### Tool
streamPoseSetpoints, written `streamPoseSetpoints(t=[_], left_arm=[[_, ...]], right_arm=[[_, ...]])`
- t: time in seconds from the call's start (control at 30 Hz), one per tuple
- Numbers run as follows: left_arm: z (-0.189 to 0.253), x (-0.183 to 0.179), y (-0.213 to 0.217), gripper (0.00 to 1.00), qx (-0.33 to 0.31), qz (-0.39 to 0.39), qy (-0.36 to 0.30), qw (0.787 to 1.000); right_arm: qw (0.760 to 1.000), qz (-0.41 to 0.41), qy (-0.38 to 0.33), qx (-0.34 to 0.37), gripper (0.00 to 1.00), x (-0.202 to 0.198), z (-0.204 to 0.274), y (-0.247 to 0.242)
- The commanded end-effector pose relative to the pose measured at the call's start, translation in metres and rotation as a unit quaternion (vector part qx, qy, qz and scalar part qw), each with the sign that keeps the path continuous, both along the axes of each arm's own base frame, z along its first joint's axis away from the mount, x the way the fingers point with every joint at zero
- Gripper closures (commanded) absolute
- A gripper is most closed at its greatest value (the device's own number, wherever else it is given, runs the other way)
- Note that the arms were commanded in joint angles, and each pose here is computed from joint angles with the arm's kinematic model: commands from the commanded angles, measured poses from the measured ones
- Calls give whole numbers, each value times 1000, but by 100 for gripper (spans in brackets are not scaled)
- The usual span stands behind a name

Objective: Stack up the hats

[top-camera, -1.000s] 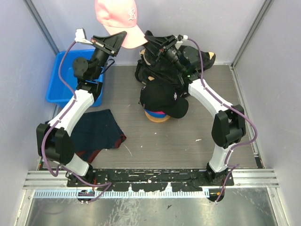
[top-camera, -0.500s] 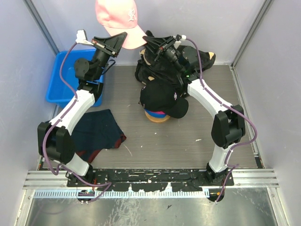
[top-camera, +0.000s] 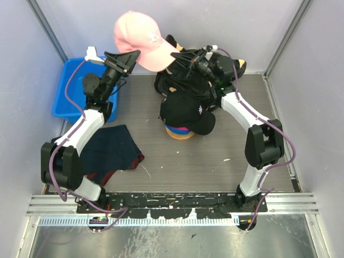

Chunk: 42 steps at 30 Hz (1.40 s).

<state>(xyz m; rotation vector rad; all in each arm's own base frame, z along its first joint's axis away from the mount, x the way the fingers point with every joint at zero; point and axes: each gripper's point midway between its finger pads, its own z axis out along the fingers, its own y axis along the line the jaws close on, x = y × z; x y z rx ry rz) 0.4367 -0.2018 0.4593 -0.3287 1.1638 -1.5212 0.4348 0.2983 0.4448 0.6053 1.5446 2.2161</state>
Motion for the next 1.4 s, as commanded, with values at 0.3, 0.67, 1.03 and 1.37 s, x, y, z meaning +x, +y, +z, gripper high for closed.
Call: streamPoseSetpoints(t=[0.3, 0.67, 1.03, 1.37], left_arm=[[-33, -22, 52, 34, 23, 28, 56, 998], [-124, 21, 58, 44, 4, -132, 195, 972], [-208, -8, 32, 46, 57, -229, 269, 934], [-281, -56, 1, 51, 77, -306, 347, 883]], right_arm=[[988, 76, -83, -104, 99, -57, -22, -94], [990, 84, -89, -76, 99, -77, -41, -135], [985, 105, -68, -119, 99, -112, -72, -130], [987, 90, -42, -124, 99, -116, -83, -142]])
